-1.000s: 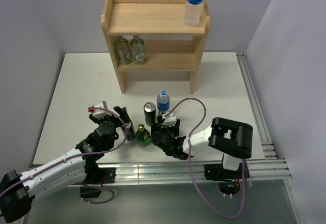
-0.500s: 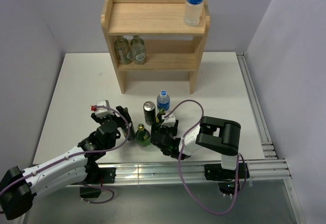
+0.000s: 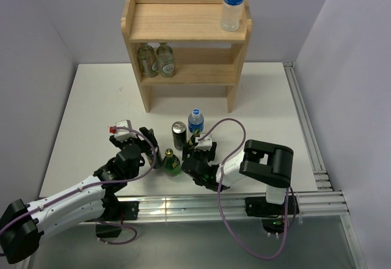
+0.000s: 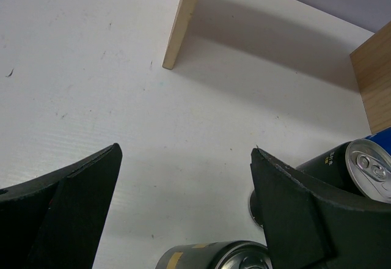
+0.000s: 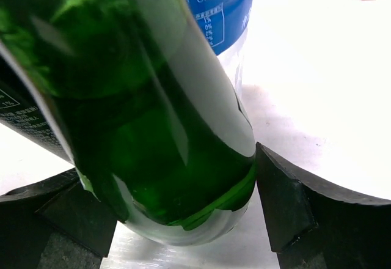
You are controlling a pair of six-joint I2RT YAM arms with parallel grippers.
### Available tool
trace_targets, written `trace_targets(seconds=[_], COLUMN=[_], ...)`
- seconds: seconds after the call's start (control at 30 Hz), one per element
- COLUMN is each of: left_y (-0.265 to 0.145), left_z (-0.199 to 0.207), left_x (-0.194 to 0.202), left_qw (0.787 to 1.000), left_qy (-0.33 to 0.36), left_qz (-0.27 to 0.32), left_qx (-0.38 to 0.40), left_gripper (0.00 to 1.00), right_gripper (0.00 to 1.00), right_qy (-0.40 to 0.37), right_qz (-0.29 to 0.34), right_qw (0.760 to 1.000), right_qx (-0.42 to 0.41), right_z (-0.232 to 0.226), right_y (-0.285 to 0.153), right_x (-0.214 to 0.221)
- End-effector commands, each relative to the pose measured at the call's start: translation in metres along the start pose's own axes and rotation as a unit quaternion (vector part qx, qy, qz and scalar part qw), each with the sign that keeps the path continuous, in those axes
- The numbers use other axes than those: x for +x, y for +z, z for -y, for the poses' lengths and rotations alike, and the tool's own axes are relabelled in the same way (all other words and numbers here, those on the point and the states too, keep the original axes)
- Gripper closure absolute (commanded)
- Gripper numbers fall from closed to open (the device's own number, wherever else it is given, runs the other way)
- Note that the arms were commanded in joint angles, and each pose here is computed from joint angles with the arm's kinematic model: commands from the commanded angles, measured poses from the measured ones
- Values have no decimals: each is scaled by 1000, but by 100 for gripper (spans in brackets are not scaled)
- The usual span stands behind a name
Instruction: Place and organize the beverage onto the shelf
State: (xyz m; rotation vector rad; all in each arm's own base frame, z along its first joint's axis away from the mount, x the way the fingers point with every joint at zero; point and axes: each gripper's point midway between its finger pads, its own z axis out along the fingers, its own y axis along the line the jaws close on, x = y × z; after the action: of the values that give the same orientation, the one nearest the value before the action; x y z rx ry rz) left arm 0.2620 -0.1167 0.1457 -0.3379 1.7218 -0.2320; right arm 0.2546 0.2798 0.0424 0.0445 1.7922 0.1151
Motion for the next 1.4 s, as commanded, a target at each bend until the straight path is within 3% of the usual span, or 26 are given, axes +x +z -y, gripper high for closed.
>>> trace_targets(seconds=[0.0, 0.13, 0.27, 0.33, 0.37, 0.43, 0.73, 1.23, 1.27, 1.3, 1.37], left_y=[1, 1, 1, 1, 1, 1, -1, -2, -2, -2, -3], left_z=[10, 10, 10, 10, 9, 10, 8, 6, 6, 6, 6], left_x=[-14, -15, -15, -15, -15, -16, -18, -19, -19, -19, -20], left_qw=[1000, 1000, 1000, 1000, 1000, 1000, 1000, 999, 999, 999, 999], left_qy=[-16, -18, -18, -18, -18, -20, -24, -30, -29, -29, -32], left_qz=[12, 13, 13, 13, 13, 15, 18, 22, 22, 22, 25], left_qx=[9, 9, 9, 9, 8, 9, 8, 8, 8, 9, 10], left_gripper=[6, 7, 6, 6, 6, 6, 6, 6, 6, 6, 6], right_gripper=[13, 19, 69, 80, 91, 100, 100, 100, 100, 100, 100], right_qy=[33, 28, 26, 25, 26, 33, 46, 63, -9, 30, -46], right_qz=[39, 36, 28, 24, 23, 18, 39, 149, 160, 176, 188], right_qw=[999, 999, 999, 999, 999, 999, 996, 980, 979, 976, 971], right_qx=[18, 17, 17, 21, 24, 29, 71, 112, 124, 122, 143], right_z=[-5, -7, -6, -3, -1, 1, 8, 10, 18, 17, 3], right_y=[3, 7, 11, 12, 12, 10, -41, -80, -78, -74, -69], right_x=[-28, -23, -18, -15, -15, -15, -68, -236, -241, -252, -274])
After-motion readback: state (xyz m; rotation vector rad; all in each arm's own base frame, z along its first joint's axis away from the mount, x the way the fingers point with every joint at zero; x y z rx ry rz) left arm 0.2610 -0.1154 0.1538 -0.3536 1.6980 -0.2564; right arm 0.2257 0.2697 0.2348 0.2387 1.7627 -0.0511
